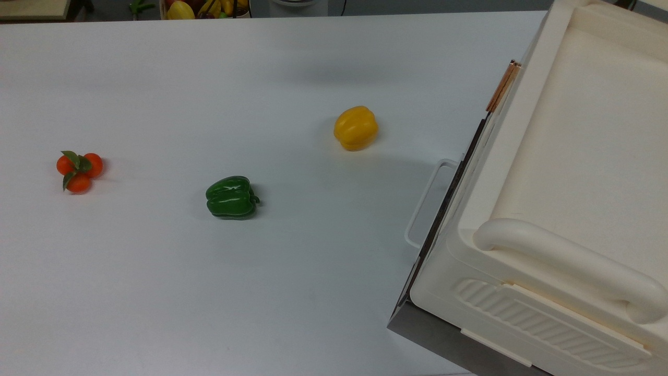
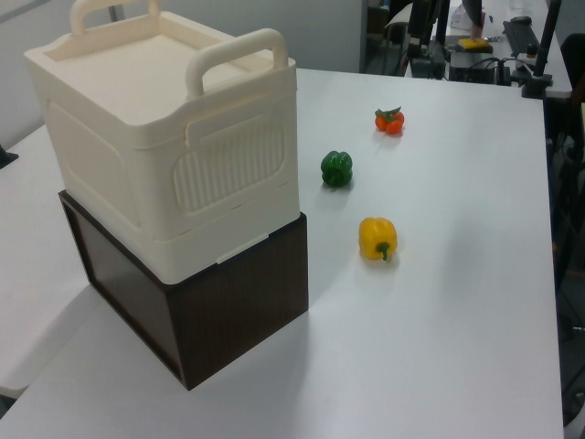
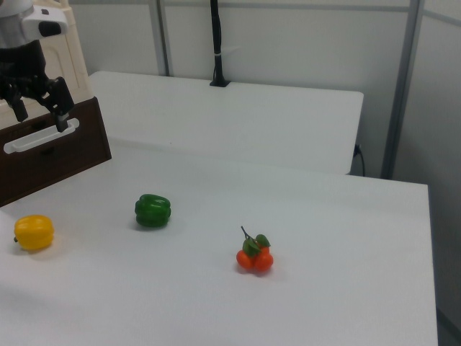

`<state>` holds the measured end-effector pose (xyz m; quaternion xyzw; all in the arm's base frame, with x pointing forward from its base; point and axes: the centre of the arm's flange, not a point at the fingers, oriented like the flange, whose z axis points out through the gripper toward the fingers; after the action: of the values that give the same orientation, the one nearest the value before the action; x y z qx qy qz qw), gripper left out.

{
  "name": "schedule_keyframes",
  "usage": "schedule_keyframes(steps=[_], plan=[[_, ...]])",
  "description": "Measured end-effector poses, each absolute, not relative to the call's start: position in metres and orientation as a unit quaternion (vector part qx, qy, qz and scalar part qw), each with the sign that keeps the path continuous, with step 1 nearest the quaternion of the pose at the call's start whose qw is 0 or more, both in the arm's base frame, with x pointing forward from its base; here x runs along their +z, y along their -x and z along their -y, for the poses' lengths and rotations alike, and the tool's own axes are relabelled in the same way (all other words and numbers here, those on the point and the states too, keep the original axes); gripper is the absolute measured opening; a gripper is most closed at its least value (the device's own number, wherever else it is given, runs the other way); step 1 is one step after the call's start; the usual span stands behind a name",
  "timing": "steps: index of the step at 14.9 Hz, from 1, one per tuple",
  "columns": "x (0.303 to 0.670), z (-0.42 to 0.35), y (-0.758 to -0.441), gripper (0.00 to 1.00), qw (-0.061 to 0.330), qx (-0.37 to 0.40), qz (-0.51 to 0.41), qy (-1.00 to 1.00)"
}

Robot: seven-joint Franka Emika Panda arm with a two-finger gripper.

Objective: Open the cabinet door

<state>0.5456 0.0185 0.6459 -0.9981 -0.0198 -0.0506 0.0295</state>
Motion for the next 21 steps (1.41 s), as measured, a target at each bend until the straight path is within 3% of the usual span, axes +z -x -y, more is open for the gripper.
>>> schedule_keyframes(steps=[13, 17, 21], plan=[[0.644, -0.022, -0.545, 1.00, 0.030, -0.049, 0.026, 0.998], [0.644, -0.043, -0.544, 1.00, 0.028, -0.050, 0.106, 0.993], [0.646, -0.082, -0.541, 1.00, 0.021, -0.058, 0.249, 0.966]])
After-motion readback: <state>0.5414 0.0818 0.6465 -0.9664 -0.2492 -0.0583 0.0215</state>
